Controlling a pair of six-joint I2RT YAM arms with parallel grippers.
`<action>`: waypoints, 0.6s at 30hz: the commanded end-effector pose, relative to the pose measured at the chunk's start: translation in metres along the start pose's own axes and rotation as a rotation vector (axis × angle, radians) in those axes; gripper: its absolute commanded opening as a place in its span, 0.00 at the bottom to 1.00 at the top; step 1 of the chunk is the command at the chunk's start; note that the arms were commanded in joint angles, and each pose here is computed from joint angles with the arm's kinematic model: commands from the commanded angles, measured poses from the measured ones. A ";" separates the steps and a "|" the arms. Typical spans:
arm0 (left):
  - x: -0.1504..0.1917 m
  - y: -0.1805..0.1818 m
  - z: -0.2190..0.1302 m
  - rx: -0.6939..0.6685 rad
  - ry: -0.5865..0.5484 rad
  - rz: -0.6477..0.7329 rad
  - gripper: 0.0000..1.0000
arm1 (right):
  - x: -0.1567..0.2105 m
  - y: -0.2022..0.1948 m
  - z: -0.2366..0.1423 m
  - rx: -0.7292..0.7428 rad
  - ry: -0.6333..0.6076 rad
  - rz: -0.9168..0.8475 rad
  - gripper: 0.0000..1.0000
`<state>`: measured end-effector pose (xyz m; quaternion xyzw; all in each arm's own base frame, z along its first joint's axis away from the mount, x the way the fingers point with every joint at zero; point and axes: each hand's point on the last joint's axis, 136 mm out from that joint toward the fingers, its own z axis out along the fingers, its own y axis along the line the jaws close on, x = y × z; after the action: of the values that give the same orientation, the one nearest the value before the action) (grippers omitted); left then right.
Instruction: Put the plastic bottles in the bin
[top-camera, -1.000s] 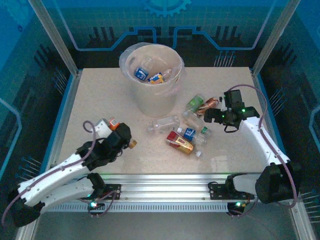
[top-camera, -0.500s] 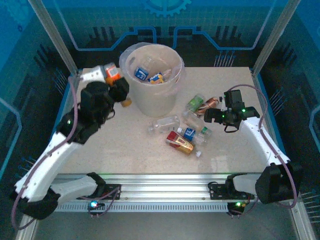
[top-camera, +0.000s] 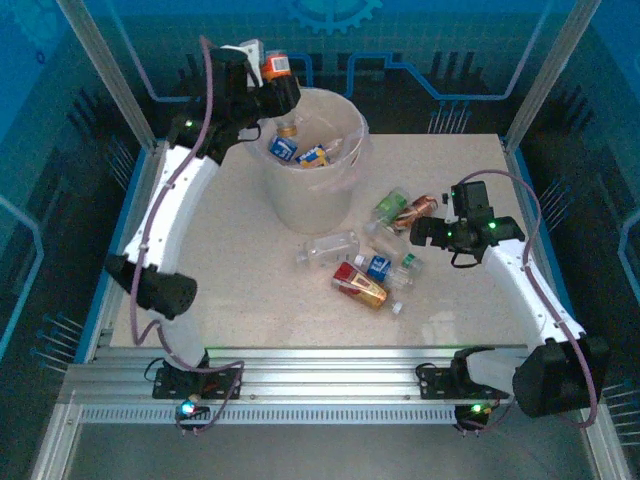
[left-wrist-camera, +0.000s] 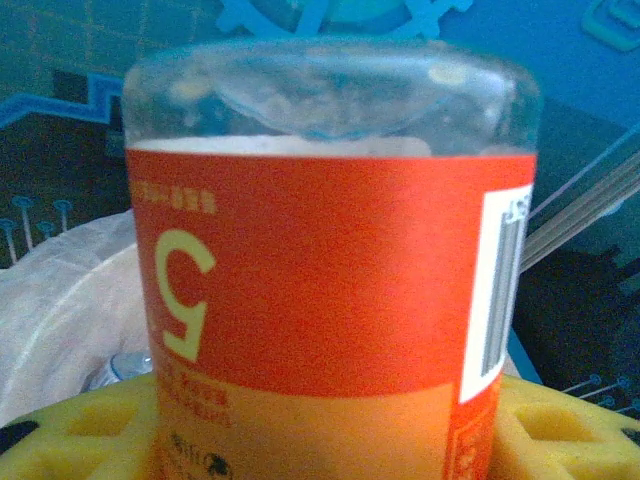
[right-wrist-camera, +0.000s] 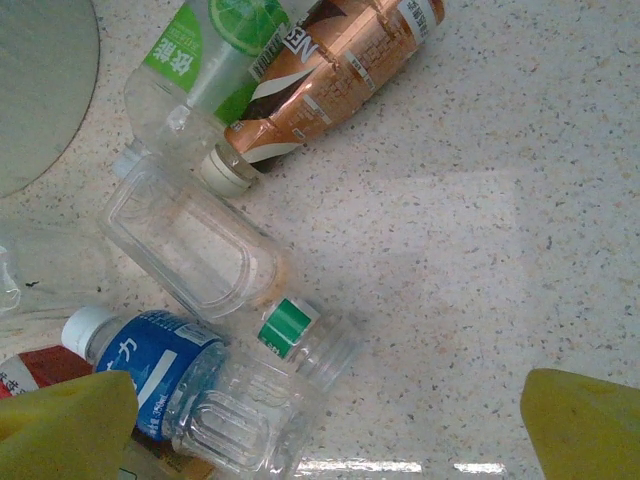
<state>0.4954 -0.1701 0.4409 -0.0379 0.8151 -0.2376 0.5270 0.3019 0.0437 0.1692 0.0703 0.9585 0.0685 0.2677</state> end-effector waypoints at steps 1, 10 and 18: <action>0.013 0.010 0.015 0.005 0.091 -0.026 0.39 | -0.008 -0.003 -0.012 0.007 -0.029 0.025 1.00; 0.055 0.045 0.064 -0.084 0.206 -0.102 0.42 | -0.010 -0.001 -0.020 -0.003 -0.055 0.017 1.00; 0.082 0.065 0.080 -0.150 0.271 -0.107 0.48 | -0.006 0.001 -0.021 -0.024 -0.055 0.012 1.00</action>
<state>0.5399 -0.1716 0.3298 -0.0772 0.8840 -0.2156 0.4076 0.2974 0.0432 0.1817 0.0694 0.9530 0.0724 0.2859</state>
